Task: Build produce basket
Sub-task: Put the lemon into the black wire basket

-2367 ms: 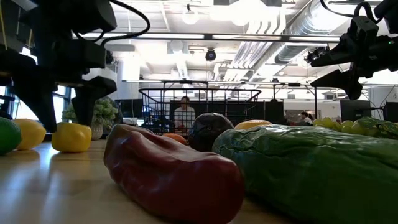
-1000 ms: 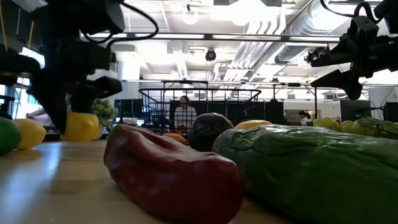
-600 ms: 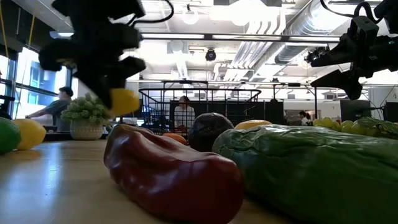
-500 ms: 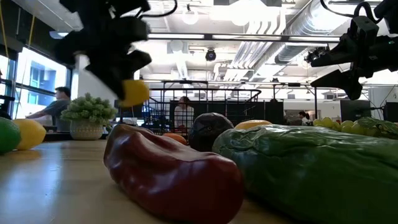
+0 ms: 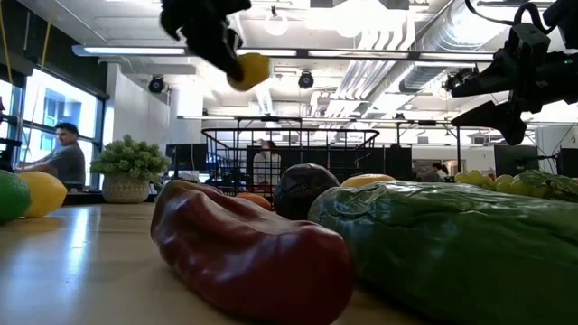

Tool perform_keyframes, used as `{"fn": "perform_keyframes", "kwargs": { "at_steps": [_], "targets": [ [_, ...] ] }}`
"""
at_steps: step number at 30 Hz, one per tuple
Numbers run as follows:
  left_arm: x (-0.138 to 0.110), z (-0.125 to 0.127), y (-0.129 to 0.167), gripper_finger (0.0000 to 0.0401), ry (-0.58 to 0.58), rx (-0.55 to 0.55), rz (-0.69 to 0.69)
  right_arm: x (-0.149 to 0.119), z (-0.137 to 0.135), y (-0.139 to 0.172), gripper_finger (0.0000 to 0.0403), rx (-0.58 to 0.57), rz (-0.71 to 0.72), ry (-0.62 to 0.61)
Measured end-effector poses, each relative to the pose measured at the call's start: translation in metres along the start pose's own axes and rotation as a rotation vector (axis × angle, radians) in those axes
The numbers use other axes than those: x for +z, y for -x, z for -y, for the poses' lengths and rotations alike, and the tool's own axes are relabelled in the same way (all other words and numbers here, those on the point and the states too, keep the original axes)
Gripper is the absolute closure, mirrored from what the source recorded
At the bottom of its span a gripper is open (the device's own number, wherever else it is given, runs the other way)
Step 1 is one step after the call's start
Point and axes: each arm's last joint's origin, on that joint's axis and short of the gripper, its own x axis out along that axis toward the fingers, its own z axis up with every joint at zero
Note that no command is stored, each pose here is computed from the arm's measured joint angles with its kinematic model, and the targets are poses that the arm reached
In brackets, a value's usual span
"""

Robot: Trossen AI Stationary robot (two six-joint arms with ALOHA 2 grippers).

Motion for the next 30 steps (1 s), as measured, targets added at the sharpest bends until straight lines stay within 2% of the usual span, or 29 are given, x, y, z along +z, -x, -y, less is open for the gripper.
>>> {"fn": "perform_keyframes", "kwargs": {
  "at_steps": [8, 13, 25, 30],
  "targets": [
    [0.009, -0.035, 0.011, 0.0291, 0.082, 0.224, 0.062, 0.000, 0.000, 0.000, 0.0139, -0.001, 0.000, 0.000],
    [0.008, -0.058, 0.013, 0.0290, 0.171, 0.315, 0.122, 0.000, 0.000, 0.000, 0.0139, 0.000, 0.000, 0.000],
    [-0.009, -0.095, 0.011, 0.0287, 0.453, 0.401, 0.133, 0.000, 0.000, 0.000, 0.0139, 0.000, 0.000, 0.000],
    [-0.012, -0.099, -0.005, 0.0288, 0.470, 0.385, 0.094, 0.000, 0.000, 0.000, 0.0139, 0.000, 0.000, 0.000]
  ]
}}
